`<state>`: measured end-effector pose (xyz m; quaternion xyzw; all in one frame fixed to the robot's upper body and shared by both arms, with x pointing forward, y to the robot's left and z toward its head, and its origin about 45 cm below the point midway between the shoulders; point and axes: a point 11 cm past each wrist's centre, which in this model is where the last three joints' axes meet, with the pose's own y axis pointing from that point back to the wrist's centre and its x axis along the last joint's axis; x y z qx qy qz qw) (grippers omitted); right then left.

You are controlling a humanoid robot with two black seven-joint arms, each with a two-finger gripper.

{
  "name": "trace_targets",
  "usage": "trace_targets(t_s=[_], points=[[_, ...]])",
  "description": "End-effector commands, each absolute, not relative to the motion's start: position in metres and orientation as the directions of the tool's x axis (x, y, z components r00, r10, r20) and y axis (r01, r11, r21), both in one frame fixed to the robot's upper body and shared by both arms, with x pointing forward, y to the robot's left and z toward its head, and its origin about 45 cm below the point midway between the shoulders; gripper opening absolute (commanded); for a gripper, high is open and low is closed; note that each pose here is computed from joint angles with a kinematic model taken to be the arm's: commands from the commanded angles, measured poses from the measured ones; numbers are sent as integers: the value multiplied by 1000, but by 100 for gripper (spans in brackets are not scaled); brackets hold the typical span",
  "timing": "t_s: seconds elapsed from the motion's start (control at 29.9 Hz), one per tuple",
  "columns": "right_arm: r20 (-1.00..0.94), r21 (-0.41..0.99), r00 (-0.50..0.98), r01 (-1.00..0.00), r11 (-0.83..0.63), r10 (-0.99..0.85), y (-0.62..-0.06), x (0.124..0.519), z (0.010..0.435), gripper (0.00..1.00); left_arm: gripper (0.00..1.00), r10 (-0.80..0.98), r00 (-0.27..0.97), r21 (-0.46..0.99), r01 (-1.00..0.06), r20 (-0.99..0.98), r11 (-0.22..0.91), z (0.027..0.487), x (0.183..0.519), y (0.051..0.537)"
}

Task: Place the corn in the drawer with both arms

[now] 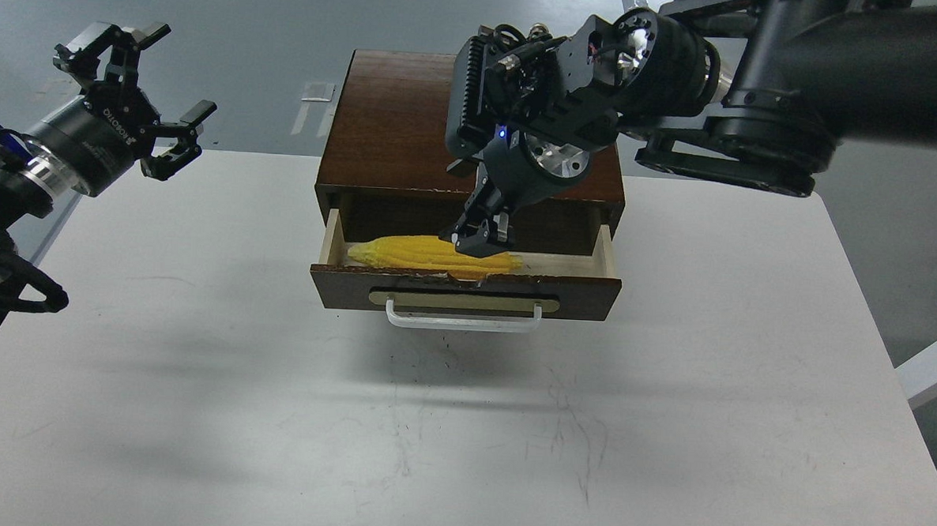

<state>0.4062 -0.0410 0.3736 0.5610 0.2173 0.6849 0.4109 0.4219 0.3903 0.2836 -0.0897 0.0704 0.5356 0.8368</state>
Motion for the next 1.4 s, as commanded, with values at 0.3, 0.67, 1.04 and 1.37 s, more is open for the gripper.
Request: trace_targets(t_s=[0.3,0.67,1.04,1.37], points=[[848,260,521,-565,-783,-95,-160,454,442,96,98,880,420,-73,-907,-220,414,281,422,387],[260,3,513,-847,-531,-818,-302,449,331,96,98,874,424,-64,-905,-237,421,273,421,381],[-195,-1,289,-956,-294,-937,-331,428,241,98,98,858,424,-29,-900,-291,435,242,414,365],[-265,29,264,-959,-281,-927,-319,420,211,100,98,856,410,-29,-906,-316,423,234,410,365]])
